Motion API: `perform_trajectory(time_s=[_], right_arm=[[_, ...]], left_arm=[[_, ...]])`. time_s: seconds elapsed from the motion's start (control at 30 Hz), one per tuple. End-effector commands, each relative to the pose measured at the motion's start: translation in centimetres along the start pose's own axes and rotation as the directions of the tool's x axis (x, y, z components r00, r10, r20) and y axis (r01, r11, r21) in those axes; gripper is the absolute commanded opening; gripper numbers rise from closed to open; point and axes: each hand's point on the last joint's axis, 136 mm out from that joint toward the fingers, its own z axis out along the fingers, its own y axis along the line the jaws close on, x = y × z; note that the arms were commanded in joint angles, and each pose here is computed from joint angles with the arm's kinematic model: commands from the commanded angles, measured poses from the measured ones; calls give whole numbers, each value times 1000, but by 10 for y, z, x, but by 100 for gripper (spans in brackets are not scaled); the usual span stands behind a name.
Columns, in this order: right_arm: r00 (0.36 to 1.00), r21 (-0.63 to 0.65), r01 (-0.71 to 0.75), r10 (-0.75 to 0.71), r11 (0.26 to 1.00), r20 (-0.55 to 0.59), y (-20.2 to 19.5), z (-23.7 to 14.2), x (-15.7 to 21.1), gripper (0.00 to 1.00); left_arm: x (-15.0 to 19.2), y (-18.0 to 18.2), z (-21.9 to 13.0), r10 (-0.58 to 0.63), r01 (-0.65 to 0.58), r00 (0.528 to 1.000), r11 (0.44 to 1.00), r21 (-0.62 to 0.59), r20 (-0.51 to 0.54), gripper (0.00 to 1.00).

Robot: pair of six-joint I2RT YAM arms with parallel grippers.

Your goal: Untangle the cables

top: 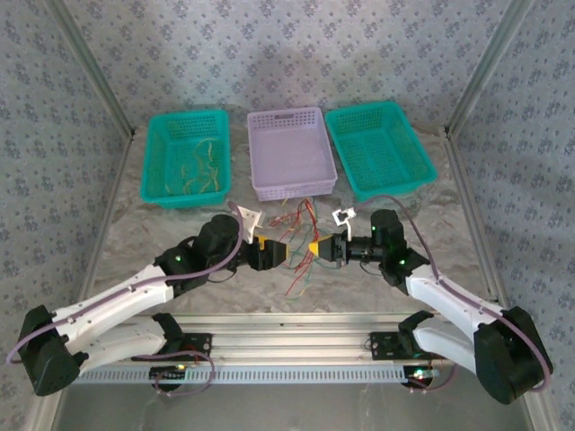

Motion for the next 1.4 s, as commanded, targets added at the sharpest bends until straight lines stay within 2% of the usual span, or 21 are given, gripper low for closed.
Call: perform_trajectory(time_s=[0.0, 0.17, 0.3, 0.4, 0.73, 0.83, 0.9, 1.1, 1.37], right_arm=[[997, -71, 65, -61, 995, 48, 25, -5, -17, 0], [993, -38, 96, -93, 995, 70, 27, -8, -28, 0], [989, -4, 118, -117, 993, 90, 27, -10, -33, 0], [984, 24, 132, -134, 991, 116, 25, -12, -39, 0], [985, 28, 133, -135, 991, 112, 24, -7, -39, 0], [984, 47, 139, -143, 989, 106, 22, -7, -39, 0], [983, 80, 139, -147, 987, 106, 17, -8, -39, 0], [986, 247, 101, -131, 964, 108, -15, -14, -33, 0], [993, 445, 69, -105, 893, 58, -57, -23, -17, 0]], left_arm=[[-4, -14, 4, -20, 19, 1000, 997, 72, 13, 64], [7, -24, 15, -51, 55, 998, 988, 145, -32, 64], [18, -24, 15, -55, 65, 996, 985, 158, -63, 64], [22, -24, 14, -67, 78, 995, 982, 172, -68, 60], [24, -30, 23, -89, 106, 992, 972, 211, -86, 39], [25, -31, 25, -83, 101, 992, 971, 215, -94, 22], [26, -31, 25, -80, 99, 992, 972, 212, -96, 13], [24, -27, 17, -58, 72, 995, 981, 177, -83, 0], [10, -27, -1, -7, 11, 1000, 991, 132, -30, 0]])
